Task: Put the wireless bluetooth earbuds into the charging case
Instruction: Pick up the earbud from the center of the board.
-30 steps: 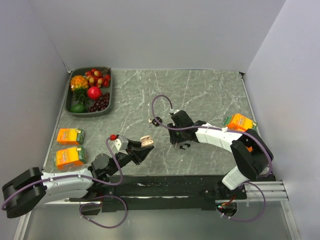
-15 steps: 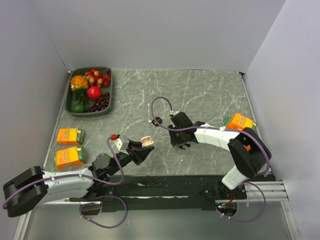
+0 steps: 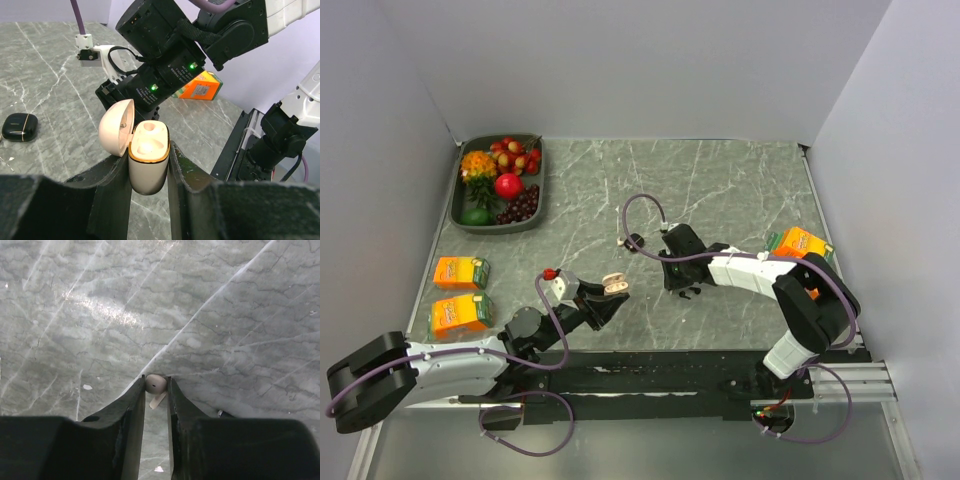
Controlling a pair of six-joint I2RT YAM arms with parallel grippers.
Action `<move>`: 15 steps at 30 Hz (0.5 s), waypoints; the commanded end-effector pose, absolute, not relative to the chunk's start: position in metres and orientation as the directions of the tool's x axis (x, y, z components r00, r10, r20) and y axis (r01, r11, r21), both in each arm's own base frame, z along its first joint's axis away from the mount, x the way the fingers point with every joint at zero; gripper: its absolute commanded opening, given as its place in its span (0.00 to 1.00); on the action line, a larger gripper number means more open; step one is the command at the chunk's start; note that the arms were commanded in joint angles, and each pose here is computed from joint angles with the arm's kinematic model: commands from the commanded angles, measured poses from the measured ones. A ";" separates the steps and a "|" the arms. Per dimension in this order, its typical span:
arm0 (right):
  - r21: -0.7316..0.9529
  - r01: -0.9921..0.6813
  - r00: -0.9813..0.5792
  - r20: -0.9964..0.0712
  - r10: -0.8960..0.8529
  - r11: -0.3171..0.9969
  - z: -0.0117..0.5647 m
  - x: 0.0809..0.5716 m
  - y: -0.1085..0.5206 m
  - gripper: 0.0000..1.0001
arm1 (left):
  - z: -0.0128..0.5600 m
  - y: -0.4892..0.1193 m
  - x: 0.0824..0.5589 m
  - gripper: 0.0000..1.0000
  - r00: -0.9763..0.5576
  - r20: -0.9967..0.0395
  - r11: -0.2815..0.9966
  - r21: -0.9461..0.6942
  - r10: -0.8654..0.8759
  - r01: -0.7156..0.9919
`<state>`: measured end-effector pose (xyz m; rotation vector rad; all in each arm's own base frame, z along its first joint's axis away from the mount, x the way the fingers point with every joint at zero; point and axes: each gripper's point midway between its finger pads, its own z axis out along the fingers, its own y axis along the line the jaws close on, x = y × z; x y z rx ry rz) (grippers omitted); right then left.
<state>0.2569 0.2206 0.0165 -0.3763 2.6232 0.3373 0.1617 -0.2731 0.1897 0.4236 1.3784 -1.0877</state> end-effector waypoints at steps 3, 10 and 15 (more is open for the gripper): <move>0.174 -0.310 -0.862 -0.467 -0.199 0.935 0.011 0.254 0.218 0.14 | 0.192 -0.270 0.155 0.01 -0.160 -0.907 0.460 -0.342 -0.389 0.819; 0.202 -0.275 -0.769 -0.633 -0.089 0.940 0.069 0.266 0.212 0.00 | 0.193 -0.270 0.157 0.01 -0.146 -0.911 0.468 -0.330 -0.386 0.820; 0.235 -0.279 -0.629 -0.777 0.007 0.931 0.139 0.274 0.204 0.00 | 0.196 -0.272 0.159 0.01 -0.130 -0.915 0.475 -0.314 -0.381 0.822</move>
